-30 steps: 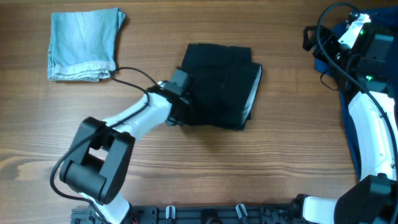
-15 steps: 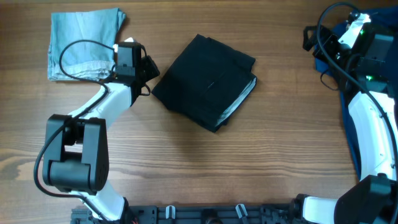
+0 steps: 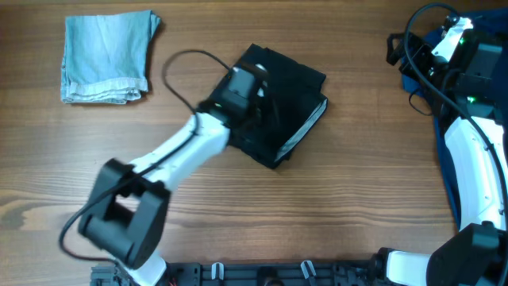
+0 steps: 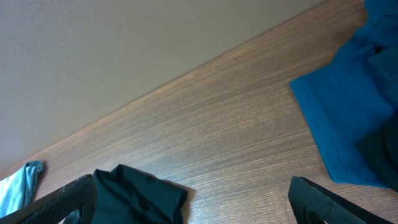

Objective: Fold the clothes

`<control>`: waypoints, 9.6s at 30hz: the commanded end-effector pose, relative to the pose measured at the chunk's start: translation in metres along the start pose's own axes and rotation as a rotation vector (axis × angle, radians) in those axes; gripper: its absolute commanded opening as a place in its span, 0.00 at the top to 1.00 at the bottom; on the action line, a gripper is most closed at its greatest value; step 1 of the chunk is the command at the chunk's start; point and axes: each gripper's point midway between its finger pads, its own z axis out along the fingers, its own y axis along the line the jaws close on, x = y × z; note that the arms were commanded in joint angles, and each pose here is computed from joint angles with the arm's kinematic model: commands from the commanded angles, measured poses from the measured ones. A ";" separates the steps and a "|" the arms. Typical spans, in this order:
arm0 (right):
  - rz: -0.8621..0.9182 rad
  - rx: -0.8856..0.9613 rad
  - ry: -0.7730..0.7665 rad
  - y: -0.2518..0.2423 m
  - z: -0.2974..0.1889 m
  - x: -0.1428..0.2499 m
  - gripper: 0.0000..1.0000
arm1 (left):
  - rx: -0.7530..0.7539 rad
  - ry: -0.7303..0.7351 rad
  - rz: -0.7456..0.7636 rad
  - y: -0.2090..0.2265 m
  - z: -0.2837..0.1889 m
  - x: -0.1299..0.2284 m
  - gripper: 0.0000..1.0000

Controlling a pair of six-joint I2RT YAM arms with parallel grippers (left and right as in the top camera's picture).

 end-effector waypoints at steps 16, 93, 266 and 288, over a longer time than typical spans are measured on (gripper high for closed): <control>0.005 0.007 0.002 -0.002 0.002 0.001 0.00 | -0.642 0.269 -0.063 0.180 -0.011 0.042 0.91; 0.005 0.007 0.002 -0.002 0.002 0.001 0.00 | -0.720 -0.044 0.087 0.230 -0.113 -0.185 0.96; 0.006 0.008 0.006 -0.003 0.003 0.002 0.00 | -0.732 -0.177 -0.511 0.396 -0.113 -0.152 0.88; 0.006 0.008 0.005 -0.003 0.003 0.002 0.00 | -0.465 -0.759 -0.212 0.166 -0.313 -0.254 0.00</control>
